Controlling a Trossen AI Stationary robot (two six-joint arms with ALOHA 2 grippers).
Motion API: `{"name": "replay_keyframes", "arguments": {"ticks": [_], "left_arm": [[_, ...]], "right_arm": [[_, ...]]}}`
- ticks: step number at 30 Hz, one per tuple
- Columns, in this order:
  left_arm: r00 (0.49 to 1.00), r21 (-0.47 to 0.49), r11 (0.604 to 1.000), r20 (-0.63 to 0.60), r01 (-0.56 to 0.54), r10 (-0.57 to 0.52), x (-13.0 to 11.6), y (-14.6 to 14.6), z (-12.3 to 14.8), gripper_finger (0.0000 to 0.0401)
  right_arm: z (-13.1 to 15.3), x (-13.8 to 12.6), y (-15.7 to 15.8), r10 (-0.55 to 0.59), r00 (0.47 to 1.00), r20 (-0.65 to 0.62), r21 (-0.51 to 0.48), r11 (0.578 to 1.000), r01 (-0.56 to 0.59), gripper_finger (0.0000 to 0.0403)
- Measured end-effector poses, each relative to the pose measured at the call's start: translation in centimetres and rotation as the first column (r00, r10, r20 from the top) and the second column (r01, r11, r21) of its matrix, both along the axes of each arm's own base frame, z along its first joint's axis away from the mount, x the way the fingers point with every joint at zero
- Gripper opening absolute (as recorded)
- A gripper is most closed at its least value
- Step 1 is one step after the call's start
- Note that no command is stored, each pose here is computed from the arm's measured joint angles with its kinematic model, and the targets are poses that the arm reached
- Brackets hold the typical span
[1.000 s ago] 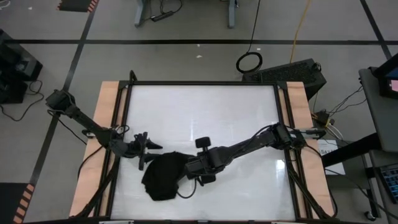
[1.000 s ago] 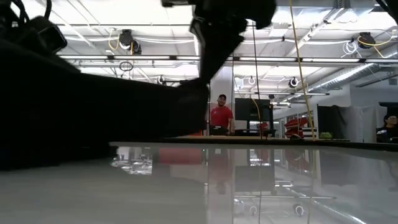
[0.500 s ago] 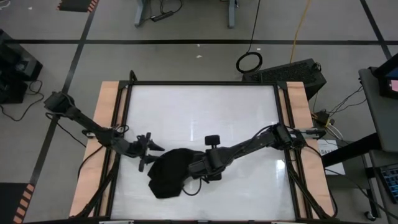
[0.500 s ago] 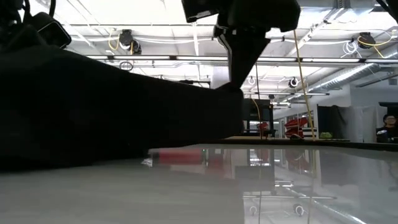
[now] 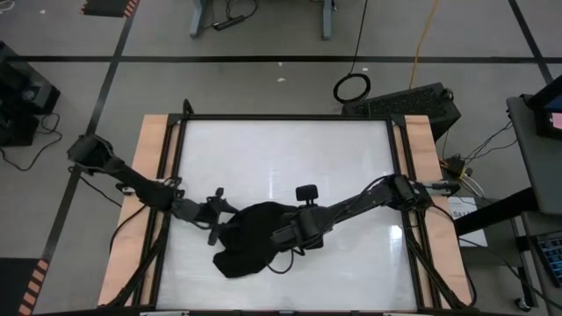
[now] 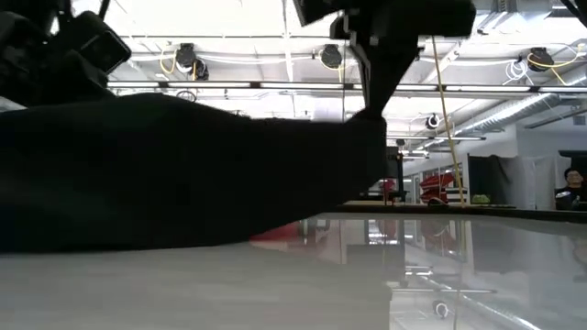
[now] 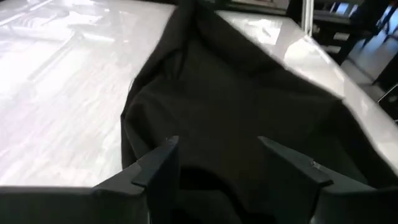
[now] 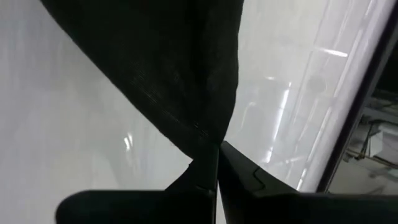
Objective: Roll napkin
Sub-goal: Roll the black napkin
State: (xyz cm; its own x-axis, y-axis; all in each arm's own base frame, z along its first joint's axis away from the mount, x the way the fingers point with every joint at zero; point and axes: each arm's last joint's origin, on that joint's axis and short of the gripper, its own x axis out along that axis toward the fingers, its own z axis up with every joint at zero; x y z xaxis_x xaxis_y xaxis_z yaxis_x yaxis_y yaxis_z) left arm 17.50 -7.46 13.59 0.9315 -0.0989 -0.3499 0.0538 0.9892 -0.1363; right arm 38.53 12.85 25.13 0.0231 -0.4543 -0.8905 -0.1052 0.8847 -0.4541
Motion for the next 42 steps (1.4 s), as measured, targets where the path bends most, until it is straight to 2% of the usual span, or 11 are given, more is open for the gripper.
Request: {"name": "replay_keyframes", "arguments": {"ticks": [4,10,17,20,23,28,31,35,39,42], "left_arm": [[0.999,0.011,1.000,-0.040,0.010,-0.009,1.0,0.5,-0.4,0.0212],[0.996,0.004,1.000,-0.093,-0.008,0.008,2.1,1.5,-1.1,0.0212],[0.985,0.041,0.990,-0.095,-0.137,0.141,3.8,3.0,-1.2,0.0212],[0.990,0.042,0.989,-0.026,-0.140,0.141,5.3,3.5,-0.2,0.0212],[0.998,0.042,0.997,0.029,-0.061,0.059,7.5,3.7,0.8,0.0212],[0.997,0.077,0.997,0.063,0.031,-0.036,12.1,3.7,1.8,0.0212],[0.998,0.125,0.992,0.057,0.033,-0.040,14.6,3.9,2.1,0.0212],[1.000,0.180,0.984,-0.016,0.003,0.000,17.2,5.5,1.8,0.0212],[0.992,0.127,0.990,-0.118,0.065,-0.050,19.0,7.4,0.8,0.0212],[0.976,0.106,0.993,-0.216,0.052,-0.028,19.7,8.9,-0.6,0.0212]], "right_arm": [[2.3,-0.8,-0.6,0.011,0.998,0.058,-0.005,1.000,-0.011,0.0000],[7.0,-3.1,-1.5,0.009,0.985,0.174,0.039,0.999,-0.016,0.0000],[10.2,-5.4,-2.1,0.005,0.972,0.233,0.142,0.989,-0.039,0.0000],[9.9,-5.5,-1.9,0.026,0.976,0.214,0.143,0.988,-0.058,0.0000],[8.8,-5.4,-1.7,0.041,0.982,0.183,0.153,0.986,-0.070,0.0000],[6.0,-5.1,-1.6,0.055,0.990,0.130,0.145,0.987,-0.074,0.0000],[4.5,-5.4,-1.5,0.053,0.996,0.072,0.173,0.983,-0.065,0.0000],[3.0,-6.0,-0.6,0.042,0.999,0.021,0.197,0.979,-0.045,0.0000],[2.2,-6.6,0.5,0.047,0.999,0.000,0.210,0.977,-0.046,0.0000],[2.1,-6.8,1.2,0.041,0.999,0.019,0.215,0.976,-0.044,0.0000]]}}
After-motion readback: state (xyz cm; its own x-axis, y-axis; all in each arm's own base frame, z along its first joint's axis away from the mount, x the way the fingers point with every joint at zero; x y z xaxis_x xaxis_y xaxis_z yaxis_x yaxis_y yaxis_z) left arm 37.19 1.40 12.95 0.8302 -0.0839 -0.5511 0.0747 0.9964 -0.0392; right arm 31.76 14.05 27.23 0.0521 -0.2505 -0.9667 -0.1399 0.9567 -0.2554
